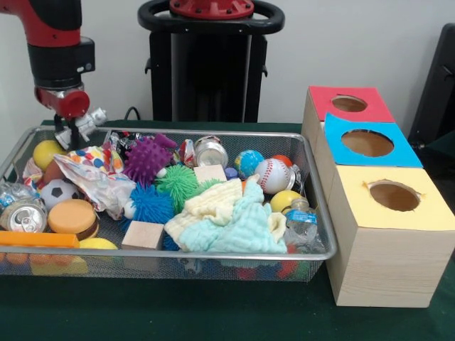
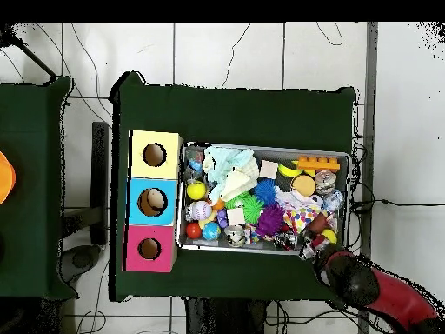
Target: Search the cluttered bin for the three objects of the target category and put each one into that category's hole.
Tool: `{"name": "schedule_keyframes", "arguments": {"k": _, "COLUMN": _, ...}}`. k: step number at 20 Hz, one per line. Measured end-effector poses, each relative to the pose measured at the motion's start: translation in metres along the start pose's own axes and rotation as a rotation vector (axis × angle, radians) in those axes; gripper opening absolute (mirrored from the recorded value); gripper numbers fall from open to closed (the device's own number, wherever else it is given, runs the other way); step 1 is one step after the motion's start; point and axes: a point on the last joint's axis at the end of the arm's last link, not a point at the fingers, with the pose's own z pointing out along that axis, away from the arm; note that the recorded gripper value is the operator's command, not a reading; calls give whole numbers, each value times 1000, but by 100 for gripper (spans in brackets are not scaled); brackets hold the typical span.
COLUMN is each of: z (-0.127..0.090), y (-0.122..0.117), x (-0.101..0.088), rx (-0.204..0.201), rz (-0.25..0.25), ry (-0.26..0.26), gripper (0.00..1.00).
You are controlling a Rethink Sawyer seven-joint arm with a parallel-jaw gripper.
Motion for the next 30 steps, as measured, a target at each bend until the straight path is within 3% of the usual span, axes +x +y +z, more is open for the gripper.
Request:
{"name": "schedule_keyframes", "arguments": {"k": 4, "z": -14, "y": -11, "x": -9, "rx": 7, "rz": 8, "ry": 38, "gripper": 100}}
{"name": "schedule_keyframes", "arguments": {"k": 7, "z": -31, "y": -21, "x": -23, "rx": 16, "rz": 18, "ry": 30, "gripper": 100}}
{"name": "schedule_keyframes", "arguments": {"k": 12, "z": -67, "y": -39, "x": -45, "rx": 29, "rz": 38, "ry": -36, "gripper": 100}}
{"name": "schedule_keyframes", "arguments": {"k": 15, "z": -83, "y": -43, "x": -51, "rx": 45, "rz": 22, "ry": -71, "gripper": 100}}
{"name": "schedule_keyframes", "arguments": {"k": 20, "z": -85, "y": -16, "x": -46, "rx": 53, "rz": -61, "ry": -83, "gripper": 100}}
{"name": "schedule_keyframes", "arguments": {"k": 22, "z": -75, "y": 13, "x": -35, "rx": 39, "rz": -112, "ry": -61, "gripper": 100}}
{"name": "schedule_keyframes", "arguments": {"k": 30, "z": -43, "y": 64, "x": 1, "rx": 4, "rz": -196, "ry": 20, "gripper": 100}}
